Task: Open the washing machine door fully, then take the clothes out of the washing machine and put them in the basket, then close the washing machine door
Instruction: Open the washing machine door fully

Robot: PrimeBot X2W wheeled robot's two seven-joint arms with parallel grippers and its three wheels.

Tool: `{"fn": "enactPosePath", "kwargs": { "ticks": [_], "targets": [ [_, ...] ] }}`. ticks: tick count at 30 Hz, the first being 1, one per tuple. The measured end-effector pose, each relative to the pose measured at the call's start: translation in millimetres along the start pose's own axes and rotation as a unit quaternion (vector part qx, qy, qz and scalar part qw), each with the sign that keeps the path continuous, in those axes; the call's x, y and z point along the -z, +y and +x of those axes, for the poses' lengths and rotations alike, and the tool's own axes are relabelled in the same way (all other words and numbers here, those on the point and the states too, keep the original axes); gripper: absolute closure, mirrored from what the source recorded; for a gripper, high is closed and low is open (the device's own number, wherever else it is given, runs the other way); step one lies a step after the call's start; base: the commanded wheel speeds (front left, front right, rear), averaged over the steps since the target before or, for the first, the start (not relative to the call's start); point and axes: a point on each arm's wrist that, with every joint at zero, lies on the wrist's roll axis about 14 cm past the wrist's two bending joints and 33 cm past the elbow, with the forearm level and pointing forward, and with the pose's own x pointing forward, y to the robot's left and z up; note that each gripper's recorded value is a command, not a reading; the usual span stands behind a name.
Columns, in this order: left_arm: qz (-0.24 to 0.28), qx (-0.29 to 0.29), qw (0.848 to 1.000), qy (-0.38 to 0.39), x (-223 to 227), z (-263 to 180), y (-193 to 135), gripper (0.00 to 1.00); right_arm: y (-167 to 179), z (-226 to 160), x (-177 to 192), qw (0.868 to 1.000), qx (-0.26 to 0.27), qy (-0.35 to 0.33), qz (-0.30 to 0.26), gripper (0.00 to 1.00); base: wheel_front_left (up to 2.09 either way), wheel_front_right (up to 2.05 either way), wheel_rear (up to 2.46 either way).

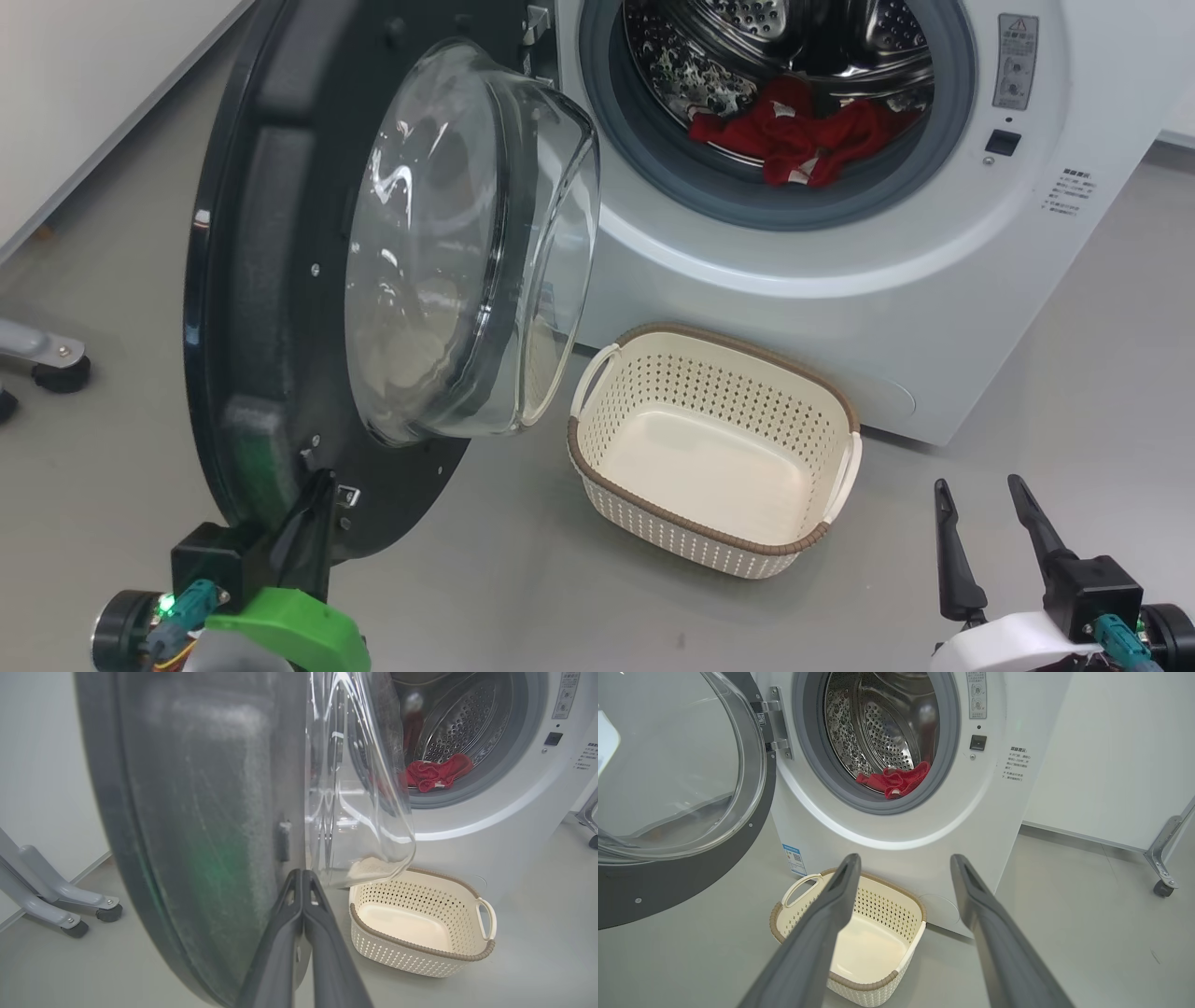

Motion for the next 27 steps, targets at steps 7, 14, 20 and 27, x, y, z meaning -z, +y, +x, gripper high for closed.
{"fn": "enactPosePath", "kwargs": {
  "ticks": [7, 14, 20, 27],
  "targets": [
    [0.009, -0.024, 1.0, 0.0, -3.0, 13.7, 16.2, 1.0, -12.3, 6.3, 1.4, 1.0, 0.01, 0.0, -0.001, 0.0, 0.0, 0.0, 0.0],
    [0.005, -0.052, 0.999, -0.002, -3.4, 27.9, 32.7, 1.0, -22.7, 14.2, 2.2, 1.0, 0.017, -0.001, -0.004, 0.0, 0.0, 0.0, 0.0],
    [-0.006, -0.089, 0.996, -0.009, -4.4, 37.3, 53.6, 1.0, -28.0, 18.7, 3.5, 1.0, 0.022, 0.0, -0.001, 0.0, 0.0, 0.0, 0.0],
    [-0.007, -0.124, 0.992, -0.029, -13.8, 49.6, 76.0, 1.0, -34.7, 25.7, 3.6, 1.0, 0.025, -0.002, -0.001, 0.0, 0.0, 0.0, 0.0]
  ]
}}
